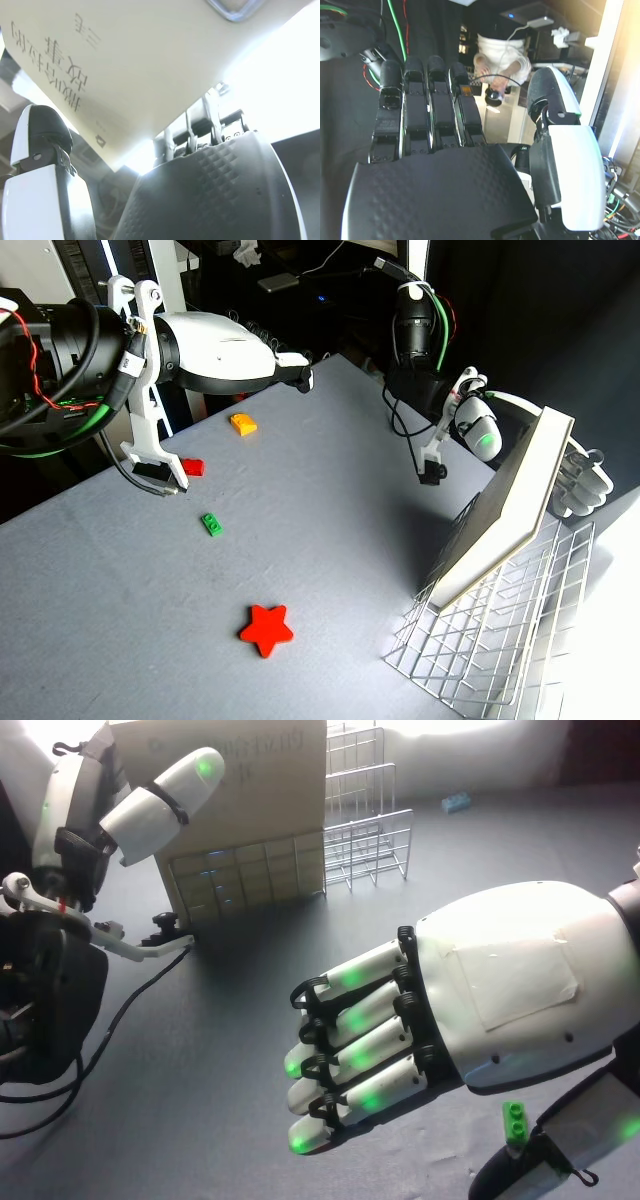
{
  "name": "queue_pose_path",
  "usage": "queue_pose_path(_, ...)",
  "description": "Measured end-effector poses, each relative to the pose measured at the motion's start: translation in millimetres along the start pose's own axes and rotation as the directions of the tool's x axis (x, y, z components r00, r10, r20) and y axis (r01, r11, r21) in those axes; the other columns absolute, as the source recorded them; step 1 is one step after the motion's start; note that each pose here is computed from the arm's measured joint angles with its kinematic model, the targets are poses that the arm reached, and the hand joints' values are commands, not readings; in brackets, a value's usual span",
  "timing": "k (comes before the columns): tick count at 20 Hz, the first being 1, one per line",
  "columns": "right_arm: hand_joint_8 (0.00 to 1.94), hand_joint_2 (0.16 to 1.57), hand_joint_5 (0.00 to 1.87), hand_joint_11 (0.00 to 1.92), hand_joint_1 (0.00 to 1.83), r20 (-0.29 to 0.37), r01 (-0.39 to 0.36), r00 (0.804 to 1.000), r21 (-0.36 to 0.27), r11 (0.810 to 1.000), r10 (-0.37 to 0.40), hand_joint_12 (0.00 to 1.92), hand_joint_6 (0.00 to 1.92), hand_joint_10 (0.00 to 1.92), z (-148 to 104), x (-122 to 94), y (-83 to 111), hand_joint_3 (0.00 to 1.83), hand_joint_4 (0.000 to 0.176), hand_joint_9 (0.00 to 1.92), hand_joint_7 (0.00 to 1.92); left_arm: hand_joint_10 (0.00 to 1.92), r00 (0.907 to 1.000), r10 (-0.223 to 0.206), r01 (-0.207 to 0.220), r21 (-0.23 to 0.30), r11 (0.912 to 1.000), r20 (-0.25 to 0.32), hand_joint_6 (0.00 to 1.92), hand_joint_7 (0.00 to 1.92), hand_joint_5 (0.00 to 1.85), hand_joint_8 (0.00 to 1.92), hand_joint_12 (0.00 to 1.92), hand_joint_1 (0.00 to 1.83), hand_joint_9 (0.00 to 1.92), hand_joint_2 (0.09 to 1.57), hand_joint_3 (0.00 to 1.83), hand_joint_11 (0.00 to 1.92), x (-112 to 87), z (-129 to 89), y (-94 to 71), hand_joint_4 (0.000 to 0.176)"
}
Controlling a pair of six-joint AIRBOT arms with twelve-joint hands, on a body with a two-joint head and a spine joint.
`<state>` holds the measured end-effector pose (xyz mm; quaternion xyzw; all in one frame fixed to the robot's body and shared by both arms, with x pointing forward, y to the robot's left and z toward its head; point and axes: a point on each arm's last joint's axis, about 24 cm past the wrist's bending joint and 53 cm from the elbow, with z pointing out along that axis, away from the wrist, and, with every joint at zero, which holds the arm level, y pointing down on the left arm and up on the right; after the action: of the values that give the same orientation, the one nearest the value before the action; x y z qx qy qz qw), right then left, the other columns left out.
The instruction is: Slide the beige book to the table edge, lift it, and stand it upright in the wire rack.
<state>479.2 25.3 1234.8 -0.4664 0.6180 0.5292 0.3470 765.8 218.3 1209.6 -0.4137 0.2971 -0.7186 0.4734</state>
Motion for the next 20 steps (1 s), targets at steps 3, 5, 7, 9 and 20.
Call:
queue_pose_path(3,0.0,1.17,0.3,0.0,0.34,-0.001,0.001,1.0,0.001,1.0,-0.001,0.8,0.0,0.01,0,0,-0.3,0.0,0.0,0.33,0.33,0.01,0.9992,0.039,-0.04,-0.013,0.9991,-0.008,0.01,0.33,0.4,0.01,1.01,0.77,0.37,0.97,0.0,0.0,-11.7,-6,-1.7,0.036)
queue_pose_path(5,0.0,1.19,0.27,0.0,0.29,-0.001,0.002,1.0,0.002,1.0,-0.002,0.77,0.0,0.0,0,0,-0.5,0.0,0.0,0.29,0.3,0.01,0.9984,0.057,-0.057,-0.021,0.9982,0.006,0.01,0.32,0.4,0.01,1.0,0.75,0.36,0.97,0.0,0.0,-24.5,-9,-6.4,0.032)
queue_pose_path(7,0.01,1.18,0.29,0.0,0.3,-0.001,0.002,1.0,0.002,1.0,-0.002,0.83,0.0,0.01,0,0,-0.5,0.0,0.0,0.32,0.32,0.0,0.9976,0.068,-0.068,-0.02,0.9975,0.013,0.0,0.28,0.38,0.0,0.94,0.77,0.33,0.98,0.0,0.0,-33.2,-9,-15.3,0.025)
queue_pose_path(9,0.0,1.18,0.27,0.0,0.31,-0.001,0.002,1.0,0.002,1.0,-0.002,0.76,0.0,0.0,0,0,-0.5,0.0,0.0,0.3,0.31,0.0,0.998,0.061,-0.061,-0.019,0.998,0.013,0.0,0.27,0.41,0.0,0.96,0.8,0.34,0.97,0.0,0.0,-33.4,-10,-19.9,0.012)
queue_pose_path(20,0.0,1.17,0.29,0.0,0.32,0.19,0.049,0.981,0.004,0.999,-0.048,0.79,0.0,0.01,-29,-25,-6.2,0.0,0.0,0.32,0.33,0.0,0.994,0.11,-0.109,-0.064,0.992,0.005,0.01,0.24,0.42,0.0,0.91,0.79,0.32,0.97,0.0,0.0,-59.5,-41,-63.2,0.0)
